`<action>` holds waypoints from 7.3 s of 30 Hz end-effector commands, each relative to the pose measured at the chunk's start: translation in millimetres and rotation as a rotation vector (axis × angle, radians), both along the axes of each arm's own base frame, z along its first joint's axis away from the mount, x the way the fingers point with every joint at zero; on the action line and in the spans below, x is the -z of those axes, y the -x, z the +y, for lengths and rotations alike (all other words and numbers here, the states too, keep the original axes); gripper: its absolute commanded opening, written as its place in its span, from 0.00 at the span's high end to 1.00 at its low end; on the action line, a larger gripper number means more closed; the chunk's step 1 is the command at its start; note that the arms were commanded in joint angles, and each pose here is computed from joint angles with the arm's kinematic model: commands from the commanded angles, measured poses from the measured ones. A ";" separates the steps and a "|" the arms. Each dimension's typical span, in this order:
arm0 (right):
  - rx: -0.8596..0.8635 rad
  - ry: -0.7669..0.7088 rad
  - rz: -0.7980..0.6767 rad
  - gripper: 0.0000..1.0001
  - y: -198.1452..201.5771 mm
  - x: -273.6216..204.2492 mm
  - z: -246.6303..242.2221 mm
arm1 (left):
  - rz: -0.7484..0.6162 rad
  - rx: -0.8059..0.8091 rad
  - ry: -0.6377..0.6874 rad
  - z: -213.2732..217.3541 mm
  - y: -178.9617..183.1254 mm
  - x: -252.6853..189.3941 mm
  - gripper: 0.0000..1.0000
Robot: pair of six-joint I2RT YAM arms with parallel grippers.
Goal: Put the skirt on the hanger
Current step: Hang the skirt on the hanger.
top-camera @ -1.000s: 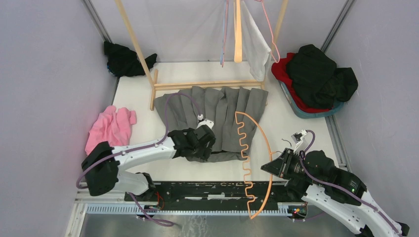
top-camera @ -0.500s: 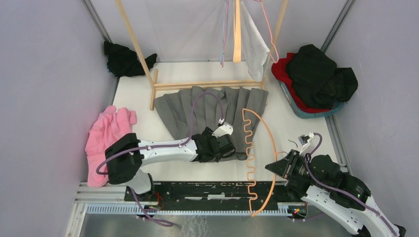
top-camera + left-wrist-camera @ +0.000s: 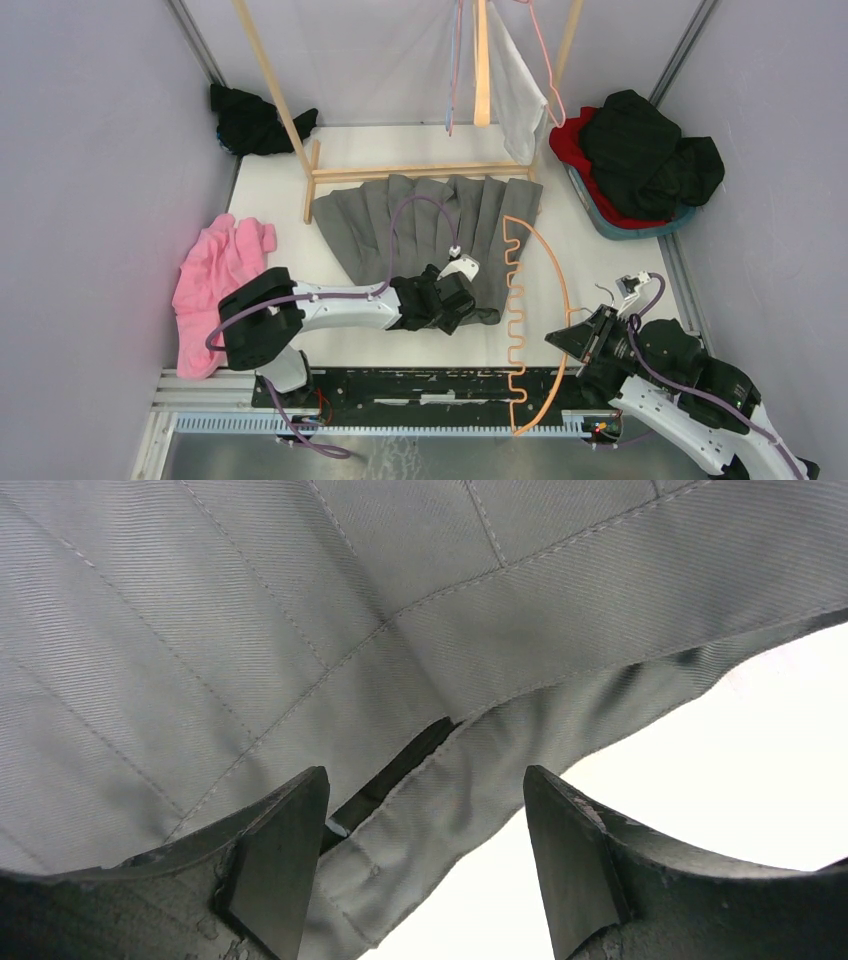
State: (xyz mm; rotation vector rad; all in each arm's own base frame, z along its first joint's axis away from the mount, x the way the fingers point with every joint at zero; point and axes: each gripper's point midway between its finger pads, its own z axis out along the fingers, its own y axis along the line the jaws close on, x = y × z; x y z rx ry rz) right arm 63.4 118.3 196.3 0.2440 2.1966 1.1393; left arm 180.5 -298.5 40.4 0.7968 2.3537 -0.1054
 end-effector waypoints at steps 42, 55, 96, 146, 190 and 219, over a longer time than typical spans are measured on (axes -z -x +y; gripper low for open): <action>0.017 -0.068 -0.030 0.99 -0.8 -17.6 -1.5 | 0.030 0.061 0.245 -40.7 -27.5 -2.2 0.46; -0.001 -0.066 -0.016 0.99 -0.1 -13.0 3.7 | 0.044 0.062 0.314 -48.5 -46.7 -12.6 0.81; -0.361 -0.096 0.276 0.99 46.0 25.4 66.3 | -0.086 -0.032 0.358 -39.7 -142.4 -102.1 0.97; 0.162 -0.385 0.325 0.99 -60.3 106.4 103.3 | -0.034 0.101 0.604 -68.9 -113.4 -155.1 0.97; 0.503 0.006 0.178 0.99 -105.3 133.7 42.1 | 0.136 -0.077 0.535 -11.1 -59.1 -99.9 0.56; 0.455 -0.047 0.175 0.99 -104.4 129.5 50.0 | 0.017 -0.262 0.058 40.7 15.3 -32.0 0.45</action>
